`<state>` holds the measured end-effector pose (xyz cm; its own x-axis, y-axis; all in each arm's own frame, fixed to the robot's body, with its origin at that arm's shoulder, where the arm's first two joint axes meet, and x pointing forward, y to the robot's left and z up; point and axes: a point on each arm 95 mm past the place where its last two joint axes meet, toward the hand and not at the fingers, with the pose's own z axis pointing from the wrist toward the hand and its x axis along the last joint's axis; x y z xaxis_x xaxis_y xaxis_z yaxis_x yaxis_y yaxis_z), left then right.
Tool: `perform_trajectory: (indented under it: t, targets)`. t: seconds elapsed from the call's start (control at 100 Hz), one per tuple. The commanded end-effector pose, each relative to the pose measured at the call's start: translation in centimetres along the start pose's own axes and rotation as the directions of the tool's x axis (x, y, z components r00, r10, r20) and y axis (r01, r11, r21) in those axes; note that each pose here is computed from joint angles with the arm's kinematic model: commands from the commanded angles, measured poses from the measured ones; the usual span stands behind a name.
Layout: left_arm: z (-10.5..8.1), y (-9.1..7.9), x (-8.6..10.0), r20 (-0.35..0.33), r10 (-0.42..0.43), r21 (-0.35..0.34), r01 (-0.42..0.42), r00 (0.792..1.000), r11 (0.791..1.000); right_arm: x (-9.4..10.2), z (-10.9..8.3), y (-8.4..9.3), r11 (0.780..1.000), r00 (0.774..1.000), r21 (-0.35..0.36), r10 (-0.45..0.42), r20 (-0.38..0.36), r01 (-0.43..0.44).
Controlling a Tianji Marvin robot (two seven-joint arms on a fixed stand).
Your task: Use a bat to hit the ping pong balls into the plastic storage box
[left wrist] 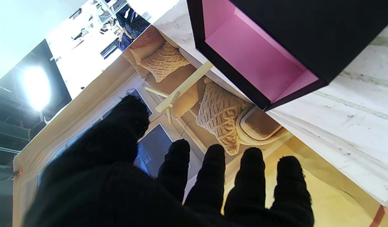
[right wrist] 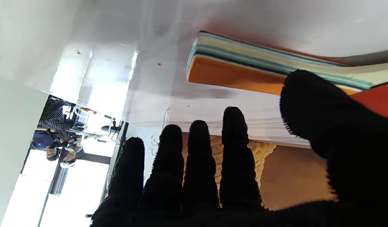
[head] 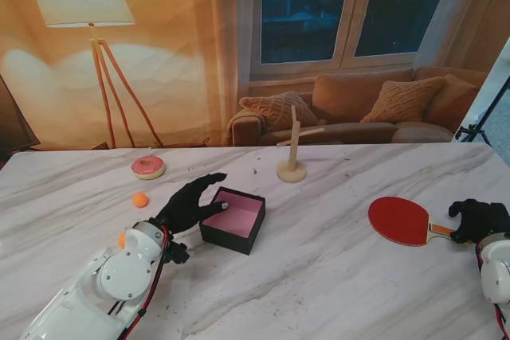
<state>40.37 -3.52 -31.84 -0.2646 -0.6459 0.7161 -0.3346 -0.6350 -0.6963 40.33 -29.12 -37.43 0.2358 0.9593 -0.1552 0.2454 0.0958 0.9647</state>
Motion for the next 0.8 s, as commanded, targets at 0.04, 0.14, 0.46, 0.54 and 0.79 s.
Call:
perform_trajectory:
  t: [0.04, 0.14, 0.46, 0.54, 0.79]
  targets:
    - [0.0, 0.3, -0.1, 0.004, -0.003, -0.018, 0.003, 1.000, 1.000, 0.0, 0.1, -0.6, 1.000, 1.000, 0.018, 0.000, 0.012, 0.000]
    - [0.0, 0.2, -0.1, 0.004, -0.003, -0.018, 0.003, 1.000, 1.000, 0.1, 0.1, -0.8, 1.000, 1.000, 0.025, -0.007, 0.013, 0.006]
    - [-0.1, 0.2, -0.1, 0.005, -0.003, -0.019, 0.003, 1.000, 1.000, 0.2, 0.1, -1.4, 0.998, 0.999, 0.052, -0.034, 0.015, 0.033]
    - [-0.1, 0.2, -0.1, 0.005, -0.004, -0.019, 0.004, 1.000, 1.000, 0.3, 0.1, -1.7, 0.998, 0.999, 0.056, -0.038, 0.019, 0.036]
    - [-0.1, 0.2, -0.1, 0.007, -0.004, -0.019, 0.004, 1.000, 1.000, 0.7, 0.5, -2.5, 0.998, 0.998, 0.043, -0.044, 0.037, 0.043]
